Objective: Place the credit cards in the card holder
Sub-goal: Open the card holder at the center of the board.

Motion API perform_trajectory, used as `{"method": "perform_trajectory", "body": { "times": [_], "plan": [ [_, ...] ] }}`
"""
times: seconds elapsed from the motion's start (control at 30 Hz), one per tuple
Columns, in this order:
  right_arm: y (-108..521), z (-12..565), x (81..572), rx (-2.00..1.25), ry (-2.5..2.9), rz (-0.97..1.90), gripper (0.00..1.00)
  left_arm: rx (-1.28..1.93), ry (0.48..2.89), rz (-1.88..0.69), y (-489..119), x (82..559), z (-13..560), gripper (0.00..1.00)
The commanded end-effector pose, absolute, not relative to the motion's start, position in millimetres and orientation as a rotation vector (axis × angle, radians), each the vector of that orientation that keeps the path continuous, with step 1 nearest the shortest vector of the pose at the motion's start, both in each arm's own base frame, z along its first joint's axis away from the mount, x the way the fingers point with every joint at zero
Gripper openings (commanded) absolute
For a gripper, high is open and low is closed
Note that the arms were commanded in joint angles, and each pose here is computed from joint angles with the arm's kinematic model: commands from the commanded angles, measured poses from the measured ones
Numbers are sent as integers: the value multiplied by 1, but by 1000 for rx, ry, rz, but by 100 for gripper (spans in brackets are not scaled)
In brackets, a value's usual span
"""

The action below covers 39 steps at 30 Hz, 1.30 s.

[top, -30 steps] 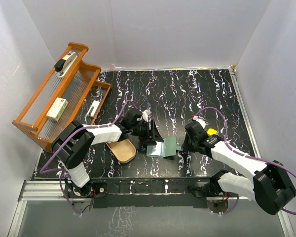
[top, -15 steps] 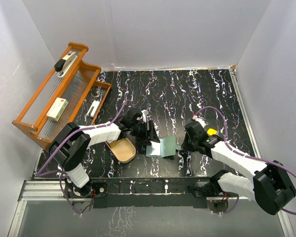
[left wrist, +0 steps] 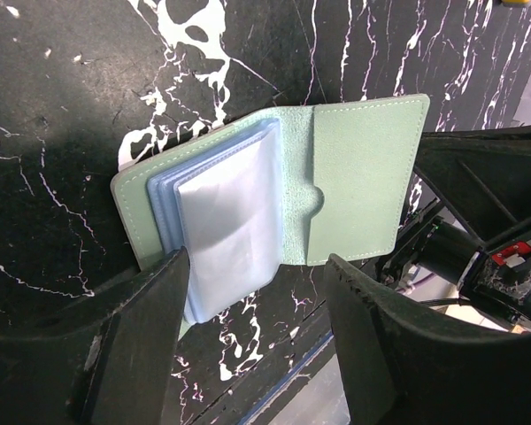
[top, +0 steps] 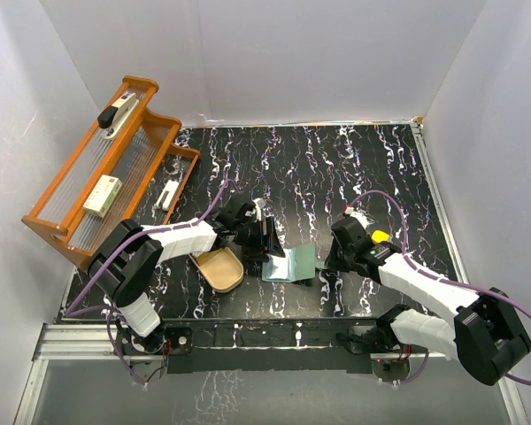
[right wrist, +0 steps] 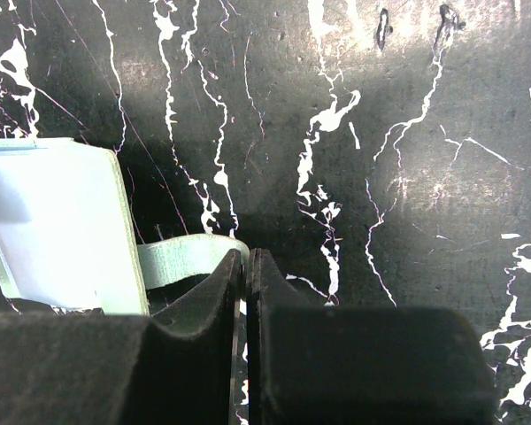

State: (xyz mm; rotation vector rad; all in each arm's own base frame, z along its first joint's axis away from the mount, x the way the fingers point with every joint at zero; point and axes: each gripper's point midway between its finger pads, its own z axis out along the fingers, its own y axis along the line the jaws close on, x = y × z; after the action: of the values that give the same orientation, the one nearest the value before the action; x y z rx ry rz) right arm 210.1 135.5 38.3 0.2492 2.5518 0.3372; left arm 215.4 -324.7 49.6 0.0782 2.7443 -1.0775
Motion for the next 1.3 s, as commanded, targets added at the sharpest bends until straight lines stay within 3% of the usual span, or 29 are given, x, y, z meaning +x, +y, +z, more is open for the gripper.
{"method": "perform_trajectory", "body": {
  "times": [0.0,0.43,0.8,1.07,1.17,1.27],
  "plan": [
    [141,47,221,250,2500,374,0,104,2742,-1071,-326,215,54,61],
    [143,47,221,231,2507,386,0,109,2707,-1221,-341,211,69,57],
    [160,59,222,127,2474,504,2,114,2568,-1514,-369,205,104,55],
    [169,66,229,41,2434,547,3,109,2589,-1481,-369,204,96,51],
    [169,69,234,21,2425,521,6,106,2597,-1465,-369,205,91,51],
    [161,75,236,32,2438,459,16,101,2613,-1452,-370,206,85,51]
  ]
}}
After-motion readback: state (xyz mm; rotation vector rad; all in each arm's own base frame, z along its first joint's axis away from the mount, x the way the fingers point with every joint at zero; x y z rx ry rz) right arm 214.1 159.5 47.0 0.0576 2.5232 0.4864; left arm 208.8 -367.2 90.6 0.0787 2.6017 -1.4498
